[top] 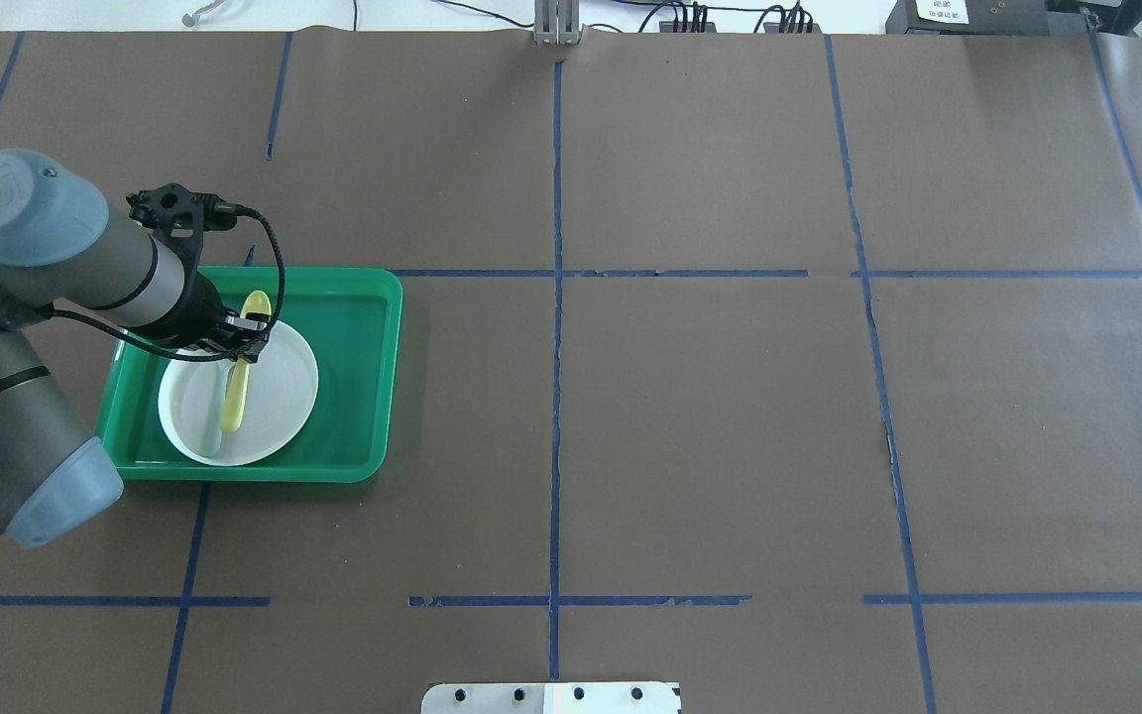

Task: Place spoon
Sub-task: 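Lift the yellow spoon and carry it off the plate onto the tray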

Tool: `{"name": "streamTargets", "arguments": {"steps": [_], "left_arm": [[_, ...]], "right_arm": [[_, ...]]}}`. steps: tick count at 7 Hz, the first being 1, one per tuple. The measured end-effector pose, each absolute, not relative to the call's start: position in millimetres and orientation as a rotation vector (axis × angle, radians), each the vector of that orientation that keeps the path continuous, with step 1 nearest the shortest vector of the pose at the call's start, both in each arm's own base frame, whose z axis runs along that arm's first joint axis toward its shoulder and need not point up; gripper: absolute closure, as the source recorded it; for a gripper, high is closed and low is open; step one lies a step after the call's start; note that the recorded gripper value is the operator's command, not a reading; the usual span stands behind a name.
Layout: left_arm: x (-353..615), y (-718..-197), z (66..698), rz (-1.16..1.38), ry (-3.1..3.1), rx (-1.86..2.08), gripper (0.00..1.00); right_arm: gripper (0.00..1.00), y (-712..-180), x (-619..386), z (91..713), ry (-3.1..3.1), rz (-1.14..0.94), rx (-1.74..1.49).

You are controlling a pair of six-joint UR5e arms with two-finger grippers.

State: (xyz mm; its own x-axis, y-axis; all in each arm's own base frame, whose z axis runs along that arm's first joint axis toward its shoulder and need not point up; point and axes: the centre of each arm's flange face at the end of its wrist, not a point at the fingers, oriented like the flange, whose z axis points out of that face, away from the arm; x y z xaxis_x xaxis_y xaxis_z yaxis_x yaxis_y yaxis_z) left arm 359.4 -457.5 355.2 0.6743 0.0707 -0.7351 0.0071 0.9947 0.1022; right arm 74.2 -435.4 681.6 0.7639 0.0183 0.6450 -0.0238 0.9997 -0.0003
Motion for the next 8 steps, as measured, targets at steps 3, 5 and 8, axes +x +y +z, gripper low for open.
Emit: {"name": "streamTargets", "arguments": {"steps": [3,5,8], "left_arm": [[385,-474,318,-0.042,0.857,0.071,0.99],[415,-479,319,-0.054,0.882,0.056,0.99],[450,-476,347,-0.043,0.892,0.039,0.99]], "right_arm": [[0.0,-435,74,682,-0.701,0.023,0.009],[0.0,-435,74,682,-0.701,0.023,0.008],[0.0,-435,74,682,-0.701,0.022,0.008]]}}
